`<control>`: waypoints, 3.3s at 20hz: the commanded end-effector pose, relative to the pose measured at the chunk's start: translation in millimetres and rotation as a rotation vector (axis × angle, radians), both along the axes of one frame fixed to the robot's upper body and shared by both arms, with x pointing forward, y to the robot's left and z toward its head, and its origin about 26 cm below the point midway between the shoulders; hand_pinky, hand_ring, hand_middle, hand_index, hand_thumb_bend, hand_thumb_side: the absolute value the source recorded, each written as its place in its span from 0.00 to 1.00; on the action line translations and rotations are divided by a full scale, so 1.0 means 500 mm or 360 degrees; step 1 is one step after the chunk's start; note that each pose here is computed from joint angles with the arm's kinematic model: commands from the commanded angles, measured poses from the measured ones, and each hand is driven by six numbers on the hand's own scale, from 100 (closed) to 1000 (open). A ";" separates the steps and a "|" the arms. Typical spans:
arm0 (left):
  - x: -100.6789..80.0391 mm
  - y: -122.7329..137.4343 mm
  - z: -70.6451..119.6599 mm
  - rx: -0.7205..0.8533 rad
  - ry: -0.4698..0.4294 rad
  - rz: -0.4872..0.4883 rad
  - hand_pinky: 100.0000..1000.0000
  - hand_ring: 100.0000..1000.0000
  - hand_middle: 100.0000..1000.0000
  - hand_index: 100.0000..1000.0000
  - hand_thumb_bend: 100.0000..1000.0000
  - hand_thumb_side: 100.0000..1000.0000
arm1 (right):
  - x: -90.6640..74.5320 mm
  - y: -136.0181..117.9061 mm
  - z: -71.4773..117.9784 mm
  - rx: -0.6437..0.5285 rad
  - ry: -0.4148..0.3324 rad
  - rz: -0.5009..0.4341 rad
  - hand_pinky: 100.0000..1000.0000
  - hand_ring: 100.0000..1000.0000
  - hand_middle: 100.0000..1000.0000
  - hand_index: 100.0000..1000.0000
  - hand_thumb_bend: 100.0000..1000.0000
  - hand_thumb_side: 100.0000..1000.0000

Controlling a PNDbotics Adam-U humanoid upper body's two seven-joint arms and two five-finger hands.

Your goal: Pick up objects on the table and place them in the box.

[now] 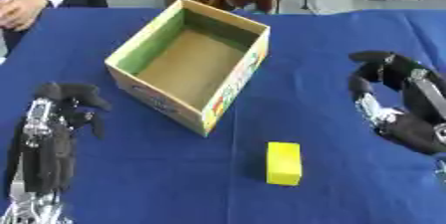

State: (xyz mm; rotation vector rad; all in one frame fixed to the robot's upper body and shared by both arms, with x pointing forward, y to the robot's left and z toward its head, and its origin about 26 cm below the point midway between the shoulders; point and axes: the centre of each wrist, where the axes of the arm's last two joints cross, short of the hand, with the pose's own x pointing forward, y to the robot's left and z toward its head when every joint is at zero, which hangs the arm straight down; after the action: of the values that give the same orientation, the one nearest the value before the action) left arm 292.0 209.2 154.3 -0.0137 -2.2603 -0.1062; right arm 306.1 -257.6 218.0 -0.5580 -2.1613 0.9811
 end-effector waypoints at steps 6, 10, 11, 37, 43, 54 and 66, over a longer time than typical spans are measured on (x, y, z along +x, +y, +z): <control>-0.006 0.002 0.007 0.0027 -0.0018 -0.0010 0.15 0.46 0.39 0.56 0.00 0.95 | -0.007 0.002 0.055 -0.0648 -0.0088 -0.0073 0.74 0.69 0.66 0.87 0.00 0.37; -0.007 0.003 0.006 0.0034 -0.0011 -0.0012 0.15 0.46 0.39 0.56 0.00 0.95 | -0.007 0.010 0.067 -0.0822 -0.0076 -0.0027 0.76 0.73 0.69 0.89 0.00 0.47; -0.007 0.003 0.005 0.0035 -0.0010 -0.0014 0.15 0.46 0.39 0.56 0.00 0.95 | -0.007 0.012 0.069 -0.0850 -0.0068 -0.0008 0.77 0.74 0.70 0.91 0.00 0.55; -0.011 0.006 -0.001 0.0067 0.0025 -0.0030 0.15 0.46 0.39 0.56 0.00 0.95 | -0.011 0.085 0.126 -0.1644 0.0107 0.0219 0.81 0.86 0.81 1.00 0.00 0.97; -0.011 0.006 -0.002 0.0071 0.0031 -0.0028 0.15 0.46 0.39 0.56 0.00 0.96 | -0.012 0.097 0.129 -0.1713 0.0121 0.0238 0.82 0.86 0.82 1.00 0.00 0.77; -0.011 0.005 -0.002 0.0078 0.0034 -0.0029 0.15 0.46 0.39 0.56 0.00 0.97 | -0.014 0.123 0.092 -0.1717 0.0236 0.0279 0.82 0.86 0.82 1.00 0.00 1.00; -0.010 0.005 -0.004 0.0083 0.0049 -0.0020 0.15 0.46 0.39 0.56 0.00 0.97 | -0.006 0.145 0.053 -0.1654 0.0260 0.0270 0.81 0.86 0.83 1.00 0.00 1.00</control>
State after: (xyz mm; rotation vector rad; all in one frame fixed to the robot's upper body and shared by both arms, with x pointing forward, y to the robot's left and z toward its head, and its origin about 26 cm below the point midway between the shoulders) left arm 288.7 211.0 147.6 -0.0095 -2.2103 -0.1552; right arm 303.1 -184.5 241.0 -0.6748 -1.4272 2.1632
